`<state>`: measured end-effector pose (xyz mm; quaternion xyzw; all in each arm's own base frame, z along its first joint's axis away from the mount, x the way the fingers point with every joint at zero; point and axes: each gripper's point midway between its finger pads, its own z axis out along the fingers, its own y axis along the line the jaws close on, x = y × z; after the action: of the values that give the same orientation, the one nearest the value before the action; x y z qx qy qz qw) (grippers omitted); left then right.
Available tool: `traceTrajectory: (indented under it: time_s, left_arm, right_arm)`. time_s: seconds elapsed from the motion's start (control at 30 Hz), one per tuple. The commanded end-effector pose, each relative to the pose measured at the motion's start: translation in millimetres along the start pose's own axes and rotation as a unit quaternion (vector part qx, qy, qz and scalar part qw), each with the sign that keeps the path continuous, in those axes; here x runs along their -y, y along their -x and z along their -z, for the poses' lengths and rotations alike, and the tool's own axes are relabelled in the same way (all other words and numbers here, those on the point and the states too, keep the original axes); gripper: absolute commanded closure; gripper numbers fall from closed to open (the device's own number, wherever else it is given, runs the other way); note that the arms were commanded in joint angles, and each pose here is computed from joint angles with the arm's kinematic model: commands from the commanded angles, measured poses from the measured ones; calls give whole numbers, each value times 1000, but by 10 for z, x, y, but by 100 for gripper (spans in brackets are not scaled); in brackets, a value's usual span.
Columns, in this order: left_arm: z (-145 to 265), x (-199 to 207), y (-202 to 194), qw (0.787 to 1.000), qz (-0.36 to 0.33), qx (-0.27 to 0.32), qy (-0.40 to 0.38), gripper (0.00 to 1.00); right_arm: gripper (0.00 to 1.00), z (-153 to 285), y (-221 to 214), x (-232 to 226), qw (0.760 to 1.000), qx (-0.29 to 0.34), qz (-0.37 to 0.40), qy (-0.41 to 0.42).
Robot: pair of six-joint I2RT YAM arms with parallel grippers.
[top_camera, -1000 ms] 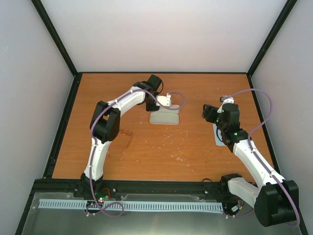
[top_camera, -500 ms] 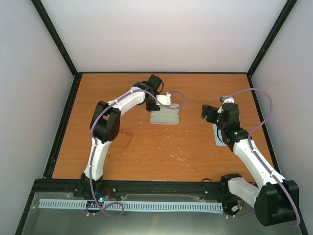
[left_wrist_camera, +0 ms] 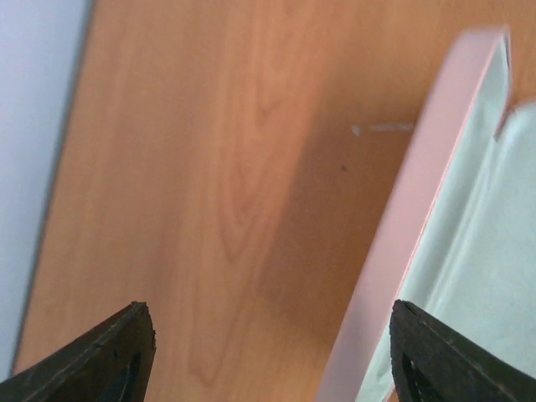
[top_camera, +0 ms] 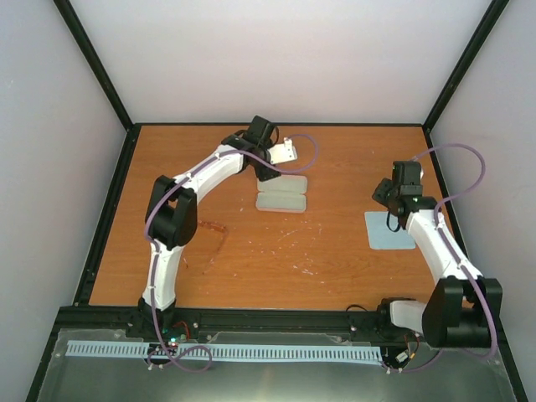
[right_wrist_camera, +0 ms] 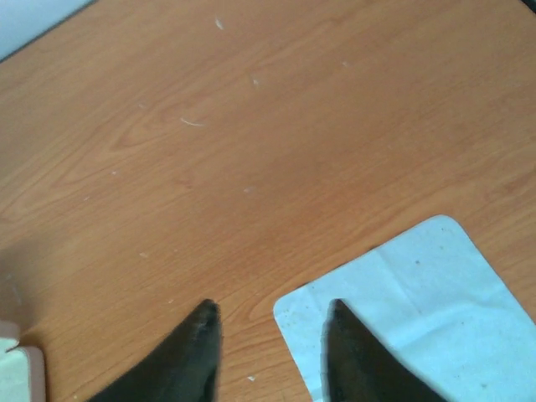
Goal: Organize the sunglasses
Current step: Place the sunglasses case at the center of the board, then move the glasses cleaning cloth to the center of the board.
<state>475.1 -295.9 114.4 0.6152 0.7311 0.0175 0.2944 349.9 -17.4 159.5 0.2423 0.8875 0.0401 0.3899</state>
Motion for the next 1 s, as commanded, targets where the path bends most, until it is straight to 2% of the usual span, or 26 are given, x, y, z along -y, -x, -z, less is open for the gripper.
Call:
traceTrajectory:
  time_s: [0.0, 0.03, 0.13, 0.2, 0.43, 0.97]
  left_arm:
    - [582, -543, 419, 989, 55, 85, 111, 23]
    - [653, -602, 462, 986, 60, 95, 124, 23]
    - [862, -724, 595, 978, 74, 131, 144, 23]
    - [974, -793, 660, 973, 85, 153, 149, 23]
    - [1254, -876, 686, 962, 125, 211, 122, 23]
    - [1218, -815, 503, 962, 142, 208, 103, 23]
  right_arm:
    - [87, -77, -277, 219, 994, -96, 21, -51]
    - [97, -118, -396, 245, 990, -127, 28, -57]
    - [97, -241, -863, 306, 970, -231, 37, -60]
    - [97, -293, -1124, 353, 960, -273, 27, -60]
    - [97, -322, -1354, 541, 949, -299, 11, -102]
    - [97, -430, -1627, 657, 934, -332, 18, -132]
